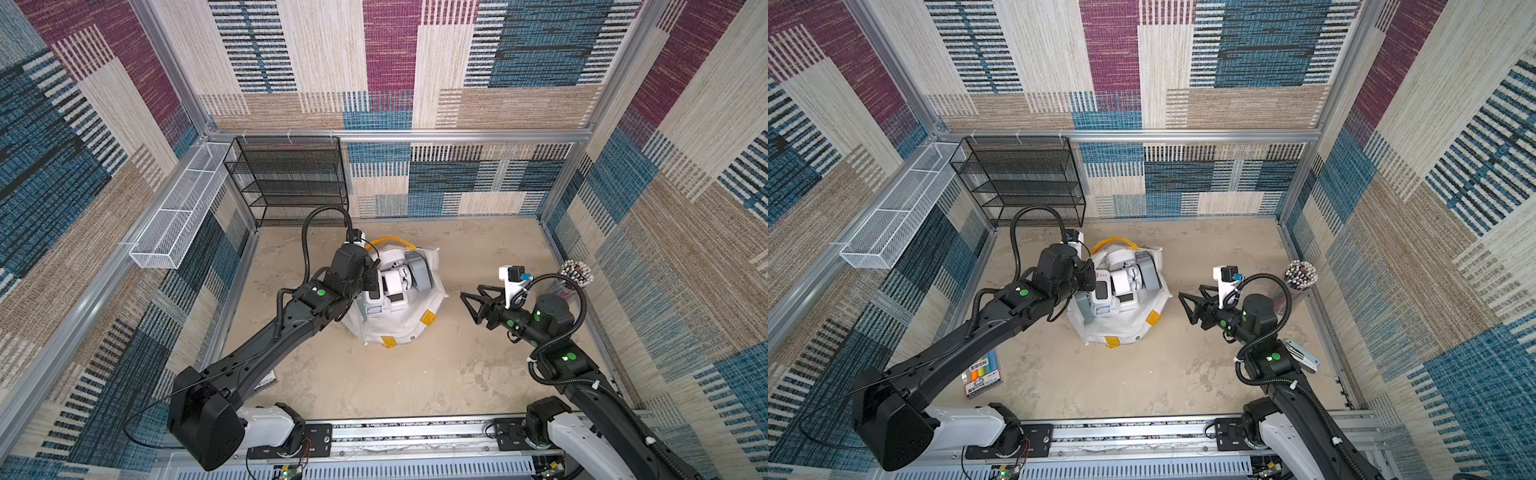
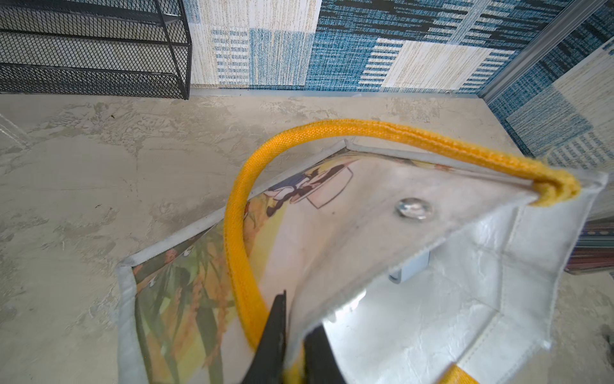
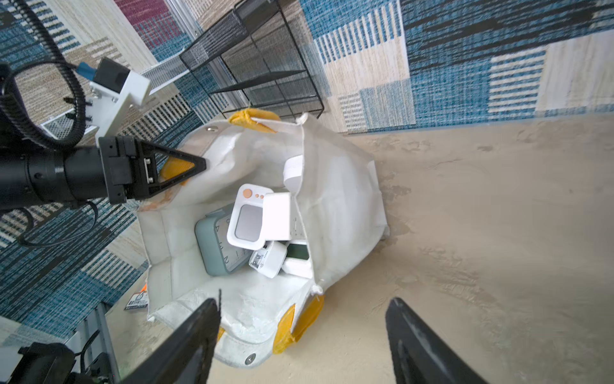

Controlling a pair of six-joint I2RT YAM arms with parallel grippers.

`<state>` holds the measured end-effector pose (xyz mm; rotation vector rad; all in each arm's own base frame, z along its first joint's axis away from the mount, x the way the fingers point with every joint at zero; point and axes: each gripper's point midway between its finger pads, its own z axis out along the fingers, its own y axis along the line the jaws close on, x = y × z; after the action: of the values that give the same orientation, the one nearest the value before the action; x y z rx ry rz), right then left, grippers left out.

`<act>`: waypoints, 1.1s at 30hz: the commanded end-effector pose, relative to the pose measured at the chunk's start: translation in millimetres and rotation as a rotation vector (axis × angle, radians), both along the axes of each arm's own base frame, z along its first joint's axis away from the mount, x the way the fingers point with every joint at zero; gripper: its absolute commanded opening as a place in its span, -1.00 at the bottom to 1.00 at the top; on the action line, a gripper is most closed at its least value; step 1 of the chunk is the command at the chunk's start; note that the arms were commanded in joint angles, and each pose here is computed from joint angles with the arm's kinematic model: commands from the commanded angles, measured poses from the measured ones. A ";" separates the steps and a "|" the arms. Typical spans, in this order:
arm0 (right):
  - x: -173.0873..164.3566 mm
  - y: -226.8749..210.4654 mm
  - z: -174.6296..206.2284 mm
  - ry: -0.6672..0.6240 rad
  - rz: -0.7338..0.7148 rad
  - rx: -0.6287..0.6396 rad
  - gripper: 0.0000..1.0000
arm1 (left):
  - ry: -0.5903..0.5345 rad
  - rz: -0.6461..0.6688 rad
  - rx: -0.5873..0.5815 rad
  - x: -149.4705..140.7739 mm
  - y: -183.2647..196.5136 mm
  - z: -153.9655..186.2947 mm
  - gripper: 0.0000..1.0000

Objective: Take the alarm clock out of the canvas bag
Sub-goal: Pick up the alarm from the canvas bag.

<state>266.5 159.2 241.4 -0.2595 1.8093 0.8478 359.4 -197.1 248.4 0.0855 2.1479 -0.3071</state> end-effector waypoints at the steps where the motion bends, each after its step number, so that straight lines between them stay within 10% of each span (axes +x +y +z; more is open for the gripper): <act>1: 4.0 8.2 11.3 -0.042 -0.009 0.004 0.61 | 0.002 0.019 -0.021 0.3 0.5 1.8 -1.00; 33: 15.8 122.8 -32.3 0.041 0.090 -0.131 0.48 | 0.025 0.019 -0.019 -3.6 0.4 -5.6 -1.00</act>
<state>274.0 277.1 198.8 -0.4512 1.9502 0.8047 357.8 -198.1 245.1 0.0787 2.1565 -0.3123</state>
